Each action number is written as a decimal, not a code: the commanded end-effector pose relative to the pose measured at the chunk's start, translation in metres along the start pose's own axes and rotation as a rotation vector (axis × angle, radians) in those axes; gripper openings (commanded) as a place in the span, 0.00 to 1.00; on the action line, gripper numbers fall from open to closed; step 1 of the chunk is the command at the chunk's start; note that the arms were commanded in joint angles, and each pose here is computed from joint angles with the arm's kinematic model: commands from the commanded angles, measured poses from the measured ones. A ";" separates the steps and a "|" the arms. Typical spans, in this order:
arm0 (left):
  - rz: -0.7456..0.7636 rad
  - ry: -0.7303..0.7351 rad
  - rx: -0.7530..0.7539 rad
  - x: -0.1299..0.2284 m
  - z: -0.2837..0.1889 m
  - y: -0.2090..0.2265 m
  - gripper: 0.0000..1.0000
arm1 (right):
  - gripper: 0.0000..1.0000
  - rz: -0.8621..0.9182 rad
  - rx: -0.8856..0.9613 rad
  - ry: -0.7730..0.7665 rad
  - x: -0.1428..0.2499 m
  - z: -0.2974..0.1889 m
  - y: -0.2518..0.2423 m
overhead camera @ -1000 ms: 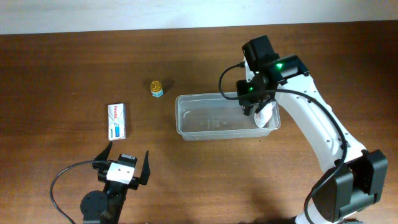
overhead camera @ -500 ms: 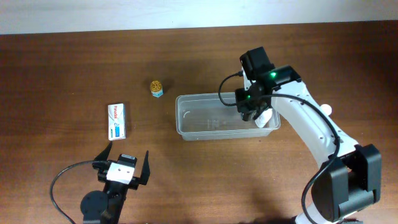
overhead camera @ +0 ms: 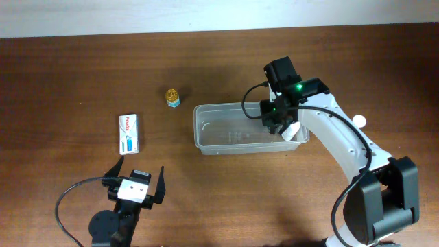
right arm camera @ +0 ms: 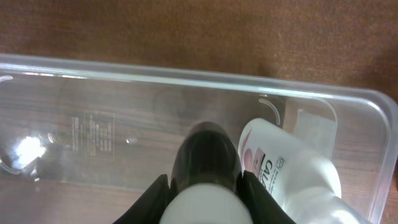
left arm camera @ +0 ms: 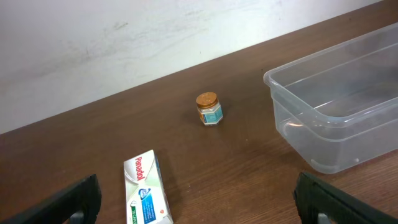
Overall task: Pack container
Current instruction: 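Lower the black bottle into the container beside the spray bottle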
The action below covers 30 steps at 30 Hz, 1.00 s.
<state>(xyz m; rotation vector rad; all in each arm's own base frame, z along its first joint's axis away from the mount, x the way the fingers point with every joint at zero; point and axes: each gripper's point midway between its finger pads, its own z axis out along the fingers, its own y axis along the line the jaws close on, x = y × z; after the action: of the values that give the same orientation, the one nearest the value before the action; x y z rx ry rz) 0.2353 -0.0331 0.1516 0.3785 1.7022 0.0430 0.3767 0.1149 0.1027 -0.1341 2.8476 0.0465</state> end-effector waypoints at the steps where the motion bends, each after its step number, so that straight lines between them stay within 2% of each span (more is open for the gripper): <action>1: 0.015 -0.002 0.001 0.001 0.000 0.000 0.99 | 0.30 0.015 0.019 -0.010 -0.001 0.003 -0.005; 19: 0.015 -0.002 0.001 0.001 0.000 0.000 0.99 | 0.30 0.021 0.011 -0.048 -0.011 0.001 -0.003; 30: 0.015 -0.002 0.001 0.001 0.000 0.000 0.99 | 0.29 -0.036 -0.029 -0.105 -0.031 -0.054 0.005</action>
<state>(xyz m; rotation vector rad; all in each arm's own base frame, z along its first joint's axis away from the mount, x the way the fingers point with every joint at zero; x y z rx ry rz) 0.2353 -0.0331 0.1516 0.3785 1.7022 0.0430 0.3827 0.1166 0.1258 -0.1241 2.8297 0.0550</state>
